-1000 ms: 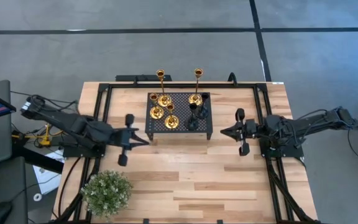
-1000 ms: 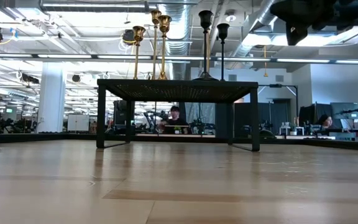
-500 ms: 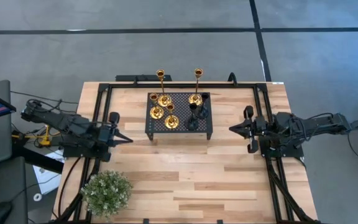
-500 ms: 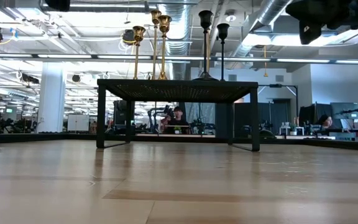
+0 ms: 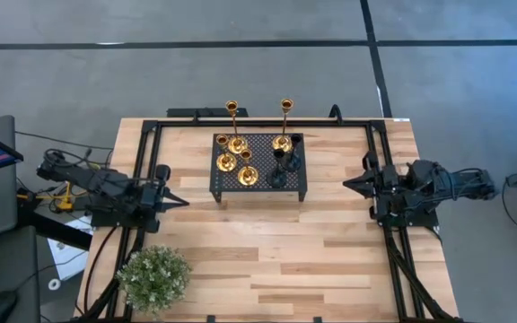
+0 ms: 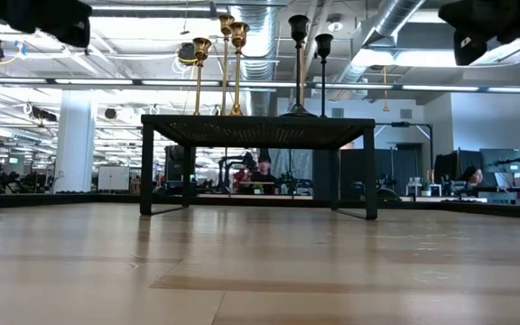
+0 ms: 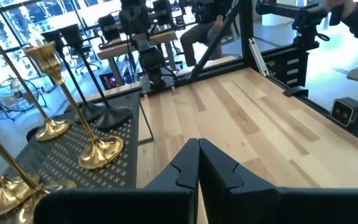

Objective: Pick & Place candle stick holders
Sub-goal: Return to Home Position

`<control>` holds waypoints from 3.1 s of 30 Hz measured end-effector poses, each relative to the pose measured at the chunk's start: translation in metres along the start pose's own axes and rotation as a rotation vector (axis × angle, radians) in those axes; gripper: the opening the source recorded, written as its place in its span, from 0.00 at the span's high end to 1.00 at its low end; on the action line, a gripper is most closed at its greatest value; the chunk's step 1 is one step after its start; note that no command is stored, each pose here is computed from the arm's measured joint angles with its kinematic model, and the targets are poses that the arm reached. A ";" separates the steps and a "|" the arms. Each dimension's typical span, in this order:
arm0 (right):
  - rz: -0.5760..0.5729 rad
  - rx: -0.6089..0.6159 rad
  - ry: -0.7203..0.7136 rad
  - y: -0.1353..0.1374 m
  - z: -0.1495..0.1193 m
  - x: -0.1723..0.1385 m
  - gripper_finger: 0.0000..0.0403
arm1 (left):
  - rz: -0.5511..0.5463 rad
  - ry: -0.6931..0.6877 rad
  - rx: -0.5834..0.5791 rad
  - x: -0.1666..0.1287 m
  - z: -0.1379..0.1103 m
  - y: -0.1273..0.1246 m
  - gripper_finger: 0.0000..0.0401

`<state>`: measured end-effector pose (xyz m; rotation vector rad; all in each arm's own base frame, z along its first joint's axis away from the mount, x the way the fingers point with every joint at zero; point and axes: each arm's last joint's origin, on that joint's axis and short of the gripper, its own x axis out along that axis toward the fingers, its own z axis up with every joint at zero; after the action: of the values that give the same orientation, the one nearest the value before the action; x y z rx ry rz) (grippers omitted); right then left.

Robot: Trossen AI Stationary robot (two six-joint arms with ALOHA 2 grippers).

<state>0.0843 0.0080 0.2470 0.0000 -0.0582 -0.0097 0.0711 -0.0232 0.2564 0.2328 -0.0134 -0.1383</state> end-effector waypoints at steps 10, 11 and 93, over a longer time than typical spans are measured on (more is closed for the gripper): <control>0.002 -0.004 0.036 -0.002 -0.006 -0.012 1.00 | -0.004 0.019 0.008 0.004 -0.017 -0.005 0.99; 0.003 -0.003 0.031 -0.002 -0.006 -0.013 1.00 | -0.005 0.022 0.009 0.005 -0.018 -0.006 0.99; 0.077 -0.059 0.127 0.004 -0.076 0.004 1.00 | -0.009 0.033 0.027 0.005 -0.019 -0.006 0.98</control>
<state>0.0927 0.0115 0.1715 -0.0608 0.0687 0.0654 0.0756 -0.0253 0.2369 0.2620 0.0183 -0.1438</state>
